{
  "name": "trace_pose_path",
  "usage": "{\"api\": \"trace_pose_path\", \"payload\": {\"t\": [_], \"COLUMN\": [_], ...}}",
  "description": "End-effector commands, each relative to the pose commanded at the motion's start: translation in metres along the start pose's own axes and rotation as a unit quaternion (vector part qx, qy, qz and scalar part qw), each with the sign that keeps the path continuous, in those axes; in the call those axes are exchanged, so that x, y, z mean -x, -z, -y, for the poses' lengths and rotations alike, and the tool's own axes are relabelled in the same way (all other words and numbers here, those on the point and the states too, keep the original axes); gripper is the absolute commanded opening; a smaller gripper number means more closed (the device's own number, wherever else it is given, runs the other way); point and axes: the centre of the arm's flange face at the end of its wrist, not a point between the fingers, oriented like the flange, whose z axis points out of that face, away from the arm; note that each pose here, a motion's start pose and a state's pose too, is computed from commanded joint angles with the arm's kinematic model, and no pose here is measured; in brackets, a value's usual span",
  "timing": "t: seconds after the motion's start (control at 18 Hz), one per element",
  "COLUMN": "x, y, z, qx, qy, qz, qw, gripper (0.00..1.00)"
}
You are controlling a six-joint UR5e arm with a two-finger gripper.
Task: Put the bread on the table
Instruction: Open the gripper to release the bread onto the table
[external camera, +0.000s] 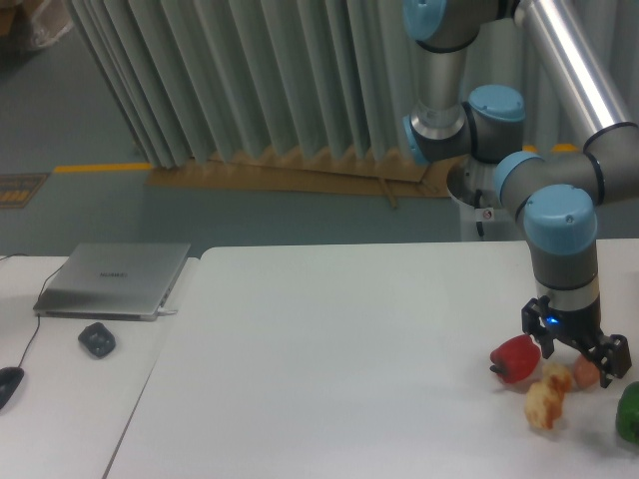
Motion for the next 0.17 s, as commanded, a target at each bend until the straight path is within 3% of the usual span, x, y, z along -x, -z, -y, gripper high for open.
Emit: {"api": "trace_pose_path", "payload": {"t": [0.17], "x": [-0.0013], "y": [0.0056], "z": [-0.0032], "qx": [-0.009], "qy": [0.002], "qz": [-0.003], "qw": [1.0000], "gripper": [1.00]}}
